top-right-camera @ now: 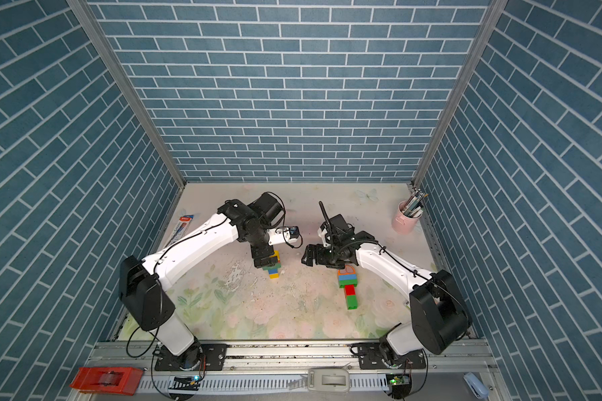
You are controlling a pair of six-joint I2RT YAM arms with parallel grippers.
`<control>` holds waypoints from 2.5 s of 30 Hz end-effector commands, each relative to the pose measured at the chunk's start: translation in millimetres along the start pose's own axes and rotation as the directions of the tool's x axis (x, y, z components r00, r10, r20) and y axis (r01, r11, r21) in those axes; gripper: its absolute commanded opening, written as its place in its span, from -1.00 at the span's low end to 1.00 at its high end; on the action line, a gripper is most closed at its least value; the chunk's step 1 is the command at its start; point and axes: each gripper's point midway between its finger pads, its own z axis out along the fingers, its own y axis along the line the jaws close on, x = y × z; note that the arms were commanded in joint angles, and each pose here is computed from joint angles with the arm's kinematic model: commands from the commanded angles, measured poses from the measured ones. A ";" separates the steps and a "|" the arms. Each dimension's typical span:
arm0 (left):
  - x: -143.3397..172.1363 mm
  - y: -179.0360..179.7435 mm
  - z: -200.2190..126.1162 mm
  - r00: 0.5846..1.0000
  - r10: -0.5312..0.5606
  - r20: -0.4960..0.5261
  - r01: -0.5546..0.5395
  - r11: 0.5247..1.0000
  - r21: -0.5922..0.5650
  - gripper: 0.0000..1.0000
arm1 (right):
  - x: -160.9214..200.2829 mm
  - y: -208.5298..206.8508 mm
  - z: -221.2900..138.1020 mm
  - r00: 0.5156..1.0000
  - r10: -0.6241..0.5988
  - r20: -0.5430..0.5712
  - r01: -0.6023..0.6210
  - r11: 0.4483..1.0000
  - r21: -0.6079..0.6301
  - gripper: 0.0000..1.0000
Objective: Assemble an ice cream with lego
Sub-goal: Assemble the lego brick with the lego brick, then adjust the lego brick at the center of the board.
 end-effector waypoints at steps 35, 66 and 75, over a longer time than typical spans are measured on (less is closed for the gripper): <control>116.5 33.5 -69.2 0.478 -0.678 0.558 0.830 0.557 -0.035 0.99 | 31.6 111.0 73.3 0.654 -0.533 0.538 0.417 0.846 0.331 0.97; 134.0 33.0 -60.4 0.424 -0.717 0.553 0.862 0.507 -0.003 0.99 | -13.3 123.8 94.3 0.591 -0.528 0.610 0.399 0.848 0.347 0.38; 134.9 32.0 -59.8 0.419 -0.719 0.554 0.864 0.503 -0.001 0.99 | -12.5 118.3 85.7 0.600 -0.540 0.591 0.392 0.842 0.372 -0.37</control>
